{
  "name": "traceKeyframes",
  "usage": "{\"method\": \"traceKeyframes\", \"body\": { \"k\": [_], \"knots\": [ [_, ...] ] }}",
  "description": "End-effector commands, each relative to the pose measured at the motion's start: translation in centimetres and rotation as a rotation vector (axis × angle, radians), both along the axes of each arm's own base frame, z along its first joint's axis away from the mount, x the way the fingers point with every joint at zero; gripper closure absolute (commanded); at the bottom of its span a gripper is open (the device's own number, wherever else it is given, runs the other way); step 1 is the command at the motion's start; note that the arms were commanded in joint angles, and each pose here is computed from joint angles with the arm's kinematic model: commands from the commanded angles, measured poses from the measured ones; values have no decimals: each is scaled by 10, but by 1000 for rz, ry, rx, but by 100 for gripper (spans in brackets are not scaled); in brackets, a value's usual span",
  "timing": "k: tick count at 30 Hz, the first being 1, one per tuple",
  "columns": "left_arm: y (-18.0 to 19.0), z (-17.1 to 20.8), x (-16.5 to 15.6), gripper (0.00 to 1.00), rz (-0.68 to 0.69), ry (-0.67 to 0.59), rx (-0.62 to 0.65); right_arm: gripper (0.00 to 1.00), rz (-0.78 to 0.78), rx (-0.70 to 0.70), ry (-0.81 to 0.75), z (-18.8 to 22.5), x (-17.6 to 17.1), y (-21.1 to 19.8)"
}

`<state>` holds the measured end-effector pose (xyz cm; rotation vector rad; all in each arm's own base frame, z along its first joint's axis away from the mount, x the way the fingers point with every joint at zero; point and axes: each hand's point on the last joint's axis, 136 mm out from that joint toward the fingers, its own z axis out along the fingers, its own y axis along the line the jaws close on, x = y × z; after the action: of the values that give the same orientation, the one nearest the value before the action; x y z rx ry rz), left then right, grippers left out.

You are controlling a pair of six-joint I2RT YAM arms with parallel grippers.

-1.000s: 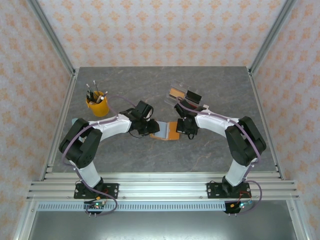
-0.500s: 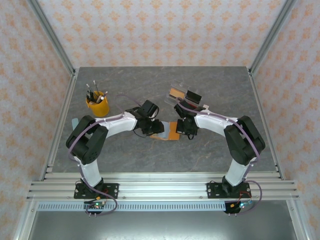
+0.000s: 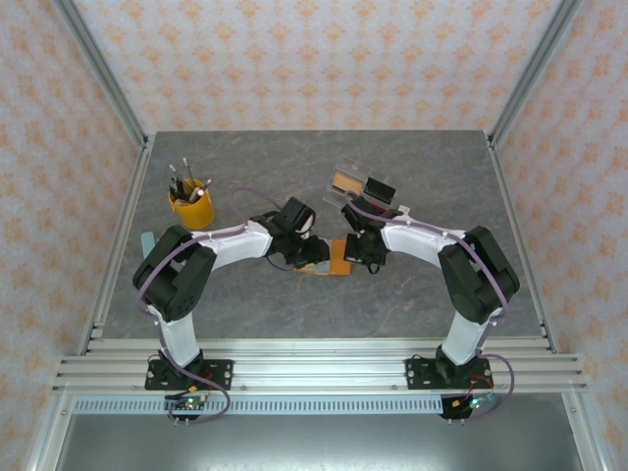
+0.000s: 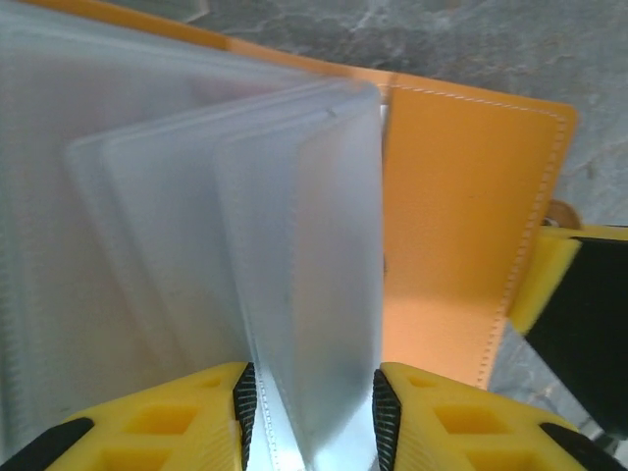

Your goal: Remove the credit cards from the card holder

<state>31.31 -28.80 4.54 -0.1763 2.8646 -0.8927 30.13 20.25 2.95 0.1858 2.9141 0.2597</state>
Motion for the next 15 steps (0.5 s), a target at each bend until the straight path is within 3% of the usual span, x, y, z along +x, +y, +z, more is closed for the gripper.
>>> {"method": "traceKeyframes", "body": {
  "k": [1, 9, 15],
  "knots": [
    [-15, 16, 4, 60, -12, -32, -91, 98, 24, 28, -4, -2, 4, 7],
    [-22, 39, 7, 57, -12, -96, -166, 98, 18, 35, -2, -4, 6, 9],
    [-17, 25, 7, 70, -7, -72, -115, 97, 3, 39, -15, 0, 7, 8]
  ]
}}
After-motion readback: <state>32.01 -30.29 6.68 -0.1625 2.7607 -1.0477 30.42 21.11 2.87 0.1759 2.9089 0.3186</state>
